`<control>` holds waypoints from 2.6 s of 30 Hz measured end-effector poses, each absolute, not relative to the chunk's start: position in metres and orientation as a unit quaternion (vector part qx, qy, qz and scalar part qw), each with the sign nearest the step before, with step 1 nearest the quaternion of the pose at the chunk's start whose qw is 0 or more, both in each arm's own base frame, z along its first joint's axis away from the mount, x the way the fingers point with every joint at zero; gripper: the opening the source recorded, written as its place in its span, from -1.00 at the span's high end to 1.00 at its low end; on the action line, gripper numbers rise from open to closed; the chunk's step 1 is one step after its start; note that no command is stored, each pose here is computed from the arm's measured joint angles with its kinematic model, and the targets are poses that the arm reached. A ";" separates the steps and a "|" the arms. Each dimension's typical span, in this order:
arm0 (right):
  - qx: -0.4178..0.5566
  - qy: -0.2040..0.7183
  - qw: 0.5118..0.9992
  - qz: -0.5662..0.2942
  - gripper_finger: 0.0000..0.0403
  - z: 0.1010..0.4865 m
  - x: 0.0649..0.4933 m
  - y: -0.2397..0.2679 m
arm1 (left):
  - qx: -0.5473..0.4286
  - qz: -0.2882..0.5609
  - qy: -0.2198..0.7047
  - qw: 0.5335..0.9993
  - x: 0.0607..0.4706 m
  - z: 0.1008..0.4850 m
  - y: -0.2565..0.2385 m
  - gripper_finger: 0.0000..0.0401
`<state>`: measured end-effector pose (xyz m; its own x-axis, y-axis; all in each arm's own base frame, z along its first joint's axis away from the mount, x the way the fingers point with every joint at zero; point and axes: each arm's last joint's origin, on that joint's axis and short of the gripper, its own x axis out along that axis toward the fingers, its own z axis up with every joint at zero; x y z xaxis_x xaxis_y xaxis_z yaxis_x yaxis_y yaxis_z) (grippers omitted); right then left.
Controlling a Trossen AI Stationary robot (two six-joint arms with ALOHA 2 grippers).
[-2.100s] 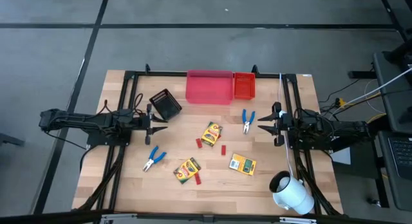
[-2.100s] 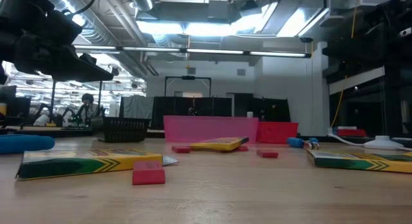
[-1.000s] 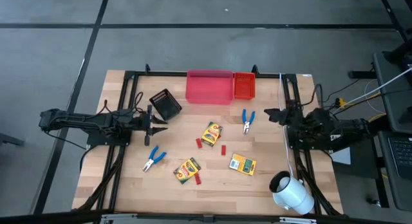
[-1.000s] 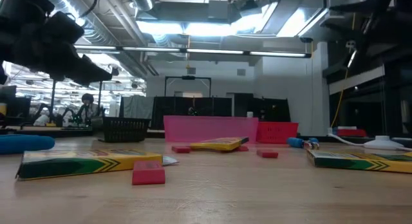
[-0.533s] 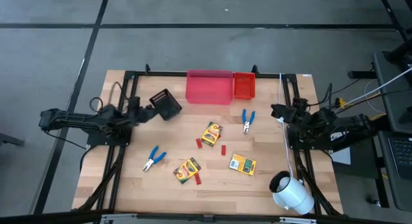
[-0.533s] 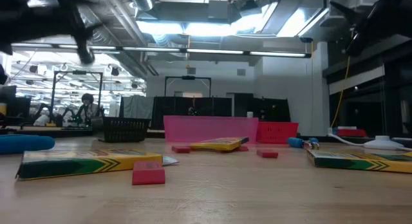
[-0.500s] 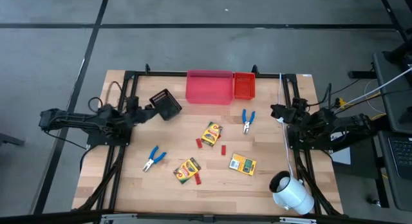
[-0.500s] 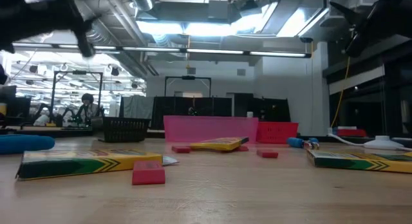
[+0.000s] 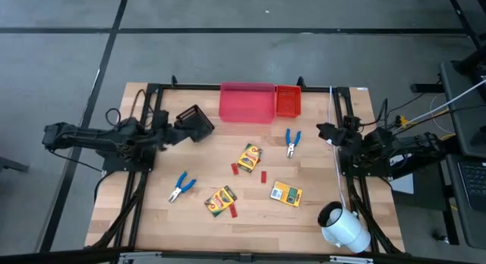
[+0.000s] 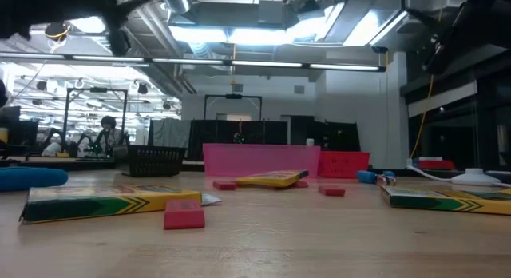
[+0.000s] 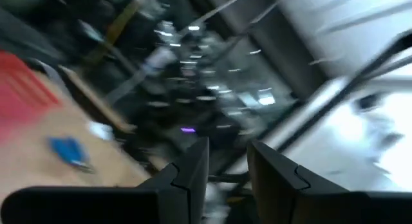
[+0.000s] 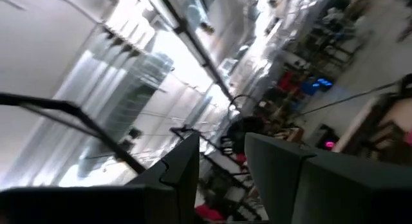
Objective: Pick & Place School Supplies
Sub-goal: Put the yellow crayon box into the red bin
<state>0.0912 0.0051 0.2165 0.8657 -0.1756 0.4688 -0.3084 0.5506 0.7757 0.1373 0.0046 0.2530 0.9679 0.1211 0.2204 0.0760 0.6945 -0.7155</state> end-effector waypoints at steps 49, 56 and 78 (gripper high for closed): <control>0.550 0.293 0.753 -0.212 0.27 0.197 0.202 0.039 | -0.510 0.135 0.141 0.838 0.270 0.215 -0.030 0.10; 0.563 0.261 0.753 -0.219 0.11 0.152 0.252 0.041 | -0.515 0.085 0.121 0.844 0.265 0.228 -0.053 0.10; 0.584 0.186 0.726 -0.313 0.10 0.107 0.277 0.004 | -0.496 0.046 0.058 0.865 0.235 0.265 -0.069 0.10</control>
